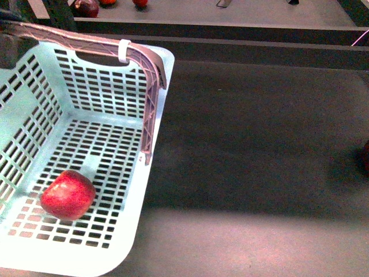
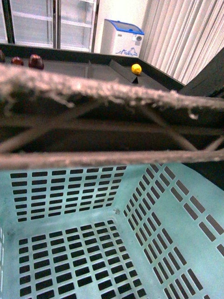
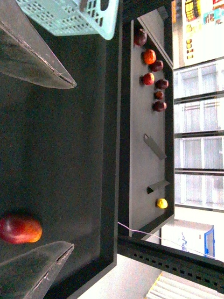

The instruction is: Pick apple with right arm and hold basket with left

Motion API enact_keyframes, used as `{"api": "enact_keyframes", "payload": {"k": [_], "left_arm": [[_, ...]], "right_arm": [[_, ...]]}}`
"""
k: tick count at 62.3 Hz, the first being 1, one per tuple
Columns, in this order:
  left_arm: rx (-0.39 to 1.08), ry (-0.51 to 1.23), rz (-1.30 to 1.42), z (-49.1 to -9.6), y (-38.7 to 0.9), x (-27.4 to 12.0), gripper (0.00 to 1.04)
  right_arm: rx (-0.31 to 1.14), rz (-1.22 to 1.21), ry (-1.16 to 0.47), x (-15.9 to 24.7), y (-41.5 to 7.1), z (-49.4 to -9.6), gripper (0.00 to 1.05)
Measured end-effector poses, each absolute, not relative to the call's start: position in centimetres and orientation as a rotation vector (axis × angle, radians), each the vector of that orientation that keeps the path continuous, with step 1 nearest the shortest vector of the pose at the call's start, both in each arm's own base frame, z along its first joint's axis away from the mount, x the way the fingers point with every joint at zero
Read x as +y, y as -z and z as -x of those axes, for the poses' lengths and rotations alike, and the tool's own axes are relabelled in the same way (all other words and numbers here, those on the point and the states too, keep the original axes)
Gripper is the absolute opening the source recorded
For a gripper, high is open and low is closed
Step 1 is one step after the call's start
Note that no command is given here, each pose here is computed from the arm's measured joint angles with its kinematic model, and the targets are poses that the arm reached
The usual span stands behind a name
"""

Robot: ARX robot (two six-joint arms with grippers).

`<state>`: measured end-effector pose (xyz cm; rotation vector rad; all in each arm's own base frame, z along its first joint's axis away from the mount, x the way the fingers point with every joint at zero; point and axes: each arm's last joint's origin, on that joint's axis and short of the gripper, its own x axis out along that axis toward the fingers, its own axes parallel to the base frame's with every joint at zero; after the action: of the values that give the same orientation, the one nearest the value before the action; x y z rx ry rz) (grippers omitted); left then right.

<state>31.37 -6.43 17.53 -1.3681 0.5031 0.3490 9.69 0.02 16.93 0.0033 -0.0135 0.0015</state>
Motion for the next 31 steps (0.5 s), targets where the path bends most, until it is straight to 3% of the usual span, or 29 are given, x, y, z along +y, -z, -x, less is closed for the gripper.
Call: {"api": "enact_keyframes", "payload": {"k": [31], "left_arm": [[0.533,-0.497,1.414,-29.1,-14.4,-4.8,0.07]], "right_arm": [[-0.014,-0.003,-0.002,0.0,-16.9,-9.7,0.96]]}}
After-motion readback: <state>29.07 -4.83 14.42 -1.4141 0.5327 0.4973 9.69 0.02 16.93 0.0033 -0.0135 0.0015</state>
